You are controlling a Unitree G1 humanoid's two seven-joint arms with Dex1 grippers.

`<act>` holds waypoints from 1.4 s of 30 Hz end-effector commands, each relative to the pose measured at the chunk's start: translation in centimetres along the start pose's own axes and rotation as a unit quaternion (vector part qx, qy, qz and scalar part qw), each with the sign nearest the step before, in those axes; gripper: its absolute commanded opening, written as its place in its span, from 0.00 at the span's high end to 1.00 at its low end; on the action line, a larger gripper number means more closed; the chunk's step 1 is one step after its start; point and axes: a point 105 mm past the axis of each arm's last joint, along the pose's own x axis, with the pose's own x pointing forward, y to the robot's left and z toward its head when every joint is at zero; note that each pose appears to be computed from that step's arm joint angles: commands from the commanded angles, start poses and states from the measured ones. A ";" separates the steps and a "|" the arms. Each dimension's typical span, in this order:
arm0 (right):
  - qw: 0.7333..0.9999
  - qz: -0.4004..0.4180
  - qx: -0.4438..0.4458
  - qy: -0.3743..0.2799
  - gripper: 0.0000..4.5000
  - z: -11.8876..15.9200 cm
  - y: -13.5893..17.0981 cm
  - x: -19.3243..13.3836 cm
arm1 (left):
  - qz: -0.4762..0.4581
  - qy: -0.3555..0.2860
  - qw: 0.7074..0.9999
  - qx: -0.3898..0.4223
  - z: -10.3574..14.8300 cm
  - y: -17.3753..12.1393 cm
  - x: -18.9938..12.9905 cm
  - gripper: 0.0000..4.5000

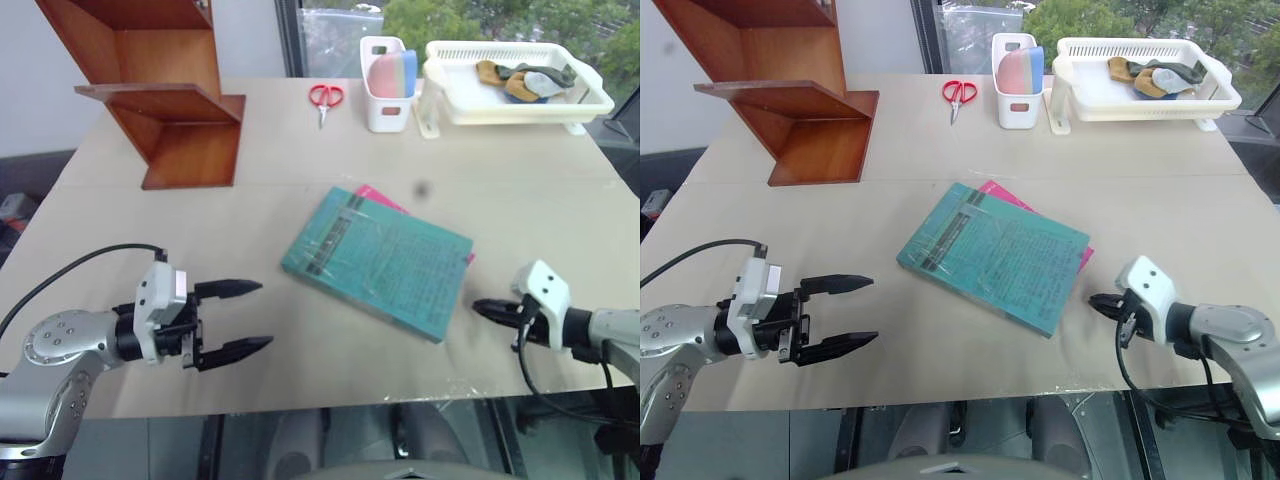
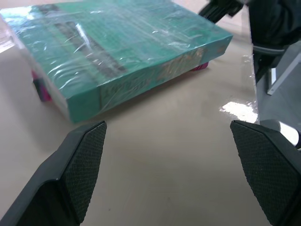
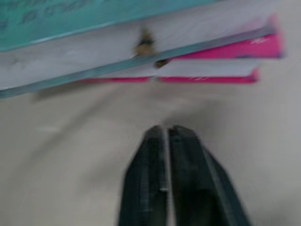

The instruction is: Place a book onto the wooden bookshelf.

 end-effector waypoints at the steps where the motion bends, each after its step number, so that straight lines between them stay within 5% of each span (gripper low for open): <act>1: 1.000 0.005 -0.020 -0.020 0.99 1.2 0.4 1.4 | -0.033 -0.003 0.999 0.019 0.8 -1.0 0.8 0.00; 15: 0.993 0.069 -0.012 -0.092 0.99 3.5 3.3 6.1 | 0.004 0.006 1.000 0.000 -0.3 -0.5 0.7 0.00; 20: 0.995 0.058 -0.049 -0.059 0.99 0.5 1.9 2.5 | 0.062 -0.020 0.994 -0.083 -1.0 -0.1 1.3 0.00; 23: 0.994 0.077 -0.046 -0.054 0.68 -0.2 2.7 -0.9 | 0.073 -0.038 0.986 -0.147 -1.3 -0.4 2.0 0.00; 29: 0.987 0.062 -0.072 -0.131 0.02 3.7 4.3 -5.4 | 0.097 -0.076 0.952 -0.280 -1.8 -0.1 4.0 0.00; 42: 0.953 0.033 -0.182 -0.242 0.01 10.7 5.0 -5.2 | 0.106 -0.133 0.845 -0.507 -2.5 1.2 8.1 0.00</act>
